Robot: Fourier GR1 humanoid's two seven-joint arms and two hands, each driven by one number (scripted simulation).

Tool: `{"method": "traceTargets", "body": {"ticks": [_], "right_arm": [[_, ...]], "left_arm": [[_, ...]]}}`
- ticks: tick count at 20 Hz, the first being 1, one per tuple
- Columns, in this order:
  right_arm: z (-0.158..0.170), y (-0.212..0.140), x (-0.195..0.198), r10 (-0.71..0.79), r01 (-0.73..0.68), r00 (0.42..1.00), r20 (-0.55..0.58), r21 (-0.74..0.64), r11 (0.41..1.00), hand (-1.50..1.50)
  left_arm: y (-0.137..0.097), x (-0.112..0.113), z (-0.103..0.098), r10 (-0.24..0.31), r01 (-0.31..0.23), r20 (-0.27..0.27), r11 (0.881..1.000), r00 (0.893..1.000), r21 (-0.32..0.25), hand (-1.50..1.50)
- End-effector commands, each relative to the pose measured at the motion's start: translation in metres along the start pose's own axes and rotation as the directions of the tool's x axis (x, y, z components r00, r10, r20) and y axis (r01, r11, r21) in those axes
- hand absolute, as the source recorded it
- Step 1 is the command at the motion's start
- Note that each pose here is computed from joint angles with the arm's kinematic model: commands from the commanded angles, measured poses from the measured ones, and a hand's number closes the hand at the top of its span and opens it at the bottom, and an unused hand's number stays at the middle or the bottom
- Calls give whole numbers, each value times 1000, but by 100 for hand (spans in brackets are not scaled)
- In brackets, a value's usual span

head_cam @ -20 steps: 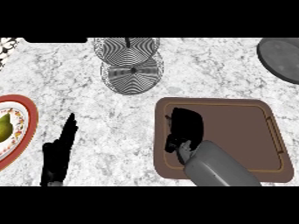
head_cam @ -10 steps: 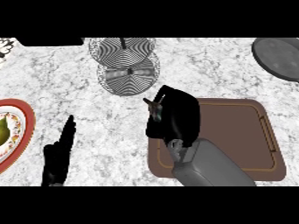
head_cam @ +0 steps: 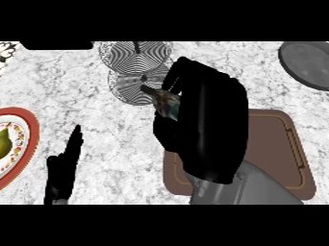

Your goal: Pick the eggplant from the tray and place it in the tiered basket

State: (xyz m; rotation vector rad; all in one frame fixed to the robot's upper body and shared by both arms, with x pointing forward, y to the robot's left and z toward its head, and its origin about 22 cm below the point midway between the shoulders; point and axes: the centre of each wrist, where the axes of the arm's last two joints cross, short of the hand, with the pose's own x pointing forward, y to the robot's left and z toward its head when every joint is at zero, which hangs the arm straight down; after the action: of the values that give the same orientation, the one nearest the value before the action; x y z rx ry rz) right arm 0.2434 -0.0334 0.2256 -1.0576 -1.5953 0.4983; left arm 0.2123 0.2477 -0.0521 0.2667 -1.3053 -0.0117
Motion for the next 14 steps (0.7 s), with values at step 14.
{"method": "traceTargets", "body": {"ticks": [14], "right_arm": [[-91,-29,61,53,-71,965,-256,-63,996,150]], "left_arm": [[-9,2,-5,10,-10,6,999,1000,-31,0]]}}
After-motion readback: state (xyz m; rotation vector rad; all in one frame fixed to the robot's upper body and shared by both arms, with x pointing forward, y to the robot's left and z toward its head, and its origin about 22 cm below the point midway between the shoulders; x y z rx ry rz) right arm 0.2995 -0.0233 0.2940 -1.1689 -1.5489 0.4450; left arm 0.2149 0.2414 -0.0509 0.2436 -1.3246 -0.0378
